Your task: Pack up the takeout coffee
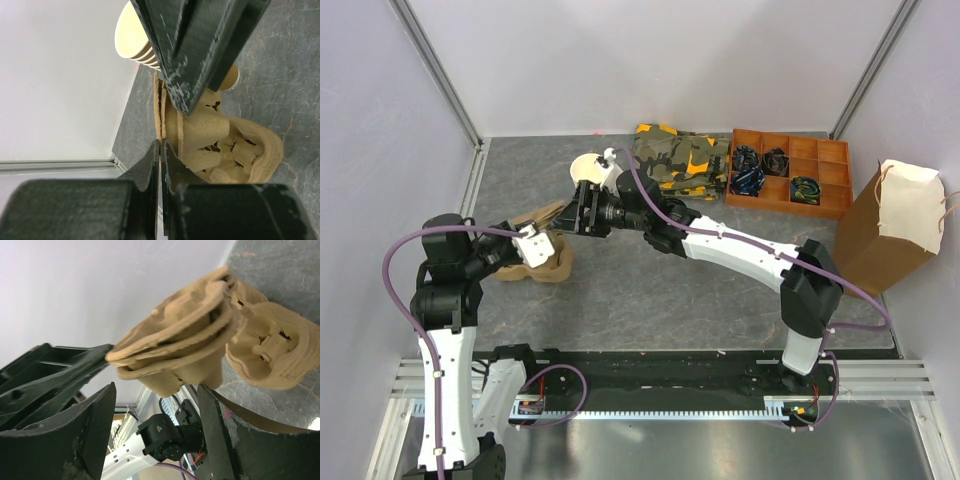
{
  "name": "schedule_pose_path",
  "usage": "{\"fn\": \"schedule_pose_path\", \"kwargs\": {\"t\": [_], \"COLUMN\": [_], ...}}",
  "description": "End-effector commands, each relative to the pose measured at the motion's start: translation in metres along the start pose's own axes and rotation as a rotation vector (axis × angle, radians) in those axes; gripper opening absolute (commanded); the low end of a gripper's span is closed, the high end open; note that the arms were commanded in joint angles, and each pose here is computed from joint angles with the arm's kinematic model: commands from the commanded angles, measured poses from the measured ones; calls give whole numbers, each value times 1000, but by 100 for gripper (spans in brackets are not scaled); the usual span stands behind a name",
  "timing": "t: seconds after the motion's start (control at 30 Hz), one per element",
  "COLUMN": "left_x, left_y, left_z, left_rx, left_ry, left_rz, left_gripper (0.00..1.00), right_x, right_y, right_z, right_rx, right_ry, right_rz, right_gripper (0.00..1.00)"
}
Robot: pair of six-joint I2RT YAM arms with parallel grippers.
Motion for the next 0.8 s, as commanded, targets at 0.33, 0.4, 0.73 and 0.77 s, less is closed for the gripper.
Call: {"fn": "schedule_pose_path", "kwargs": {"t": [0.33, 0.4, 0.73, 0.77], "left_x": [1, 0, -1, -1], "left_y": [8, 6, 7, 7], "left_z": [-3, -4, -3, -2], "left_rx": [-3, 0, 1, 4], "left_ry": [14, 12, 14, 16], "left_rz": [-45, -40, -48, -49], "left_gripper": [2, 2, 2, 2], "right_x": [0, 2, -4, -6], "right_y": [-1, 0, 3, 3], "right_z": [4, 14, 13, 8], "right_rx": [-65, -80, -97, -96], "right_ry": [19, 48, 27, 11], "right_rz": [15, 13, -4, -3], "right_gripper": [77, 78, 80, 79]}}
Point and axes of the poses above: each gripper's point midway between its finger pads, its own x axis back along the fingers, its own z axis along the line the jaws close on, y = z × x, the point moved 5 cm from there along x, back along the fingers, and after that the axes turned 12 degrees about -x, right-handed, at the moved point
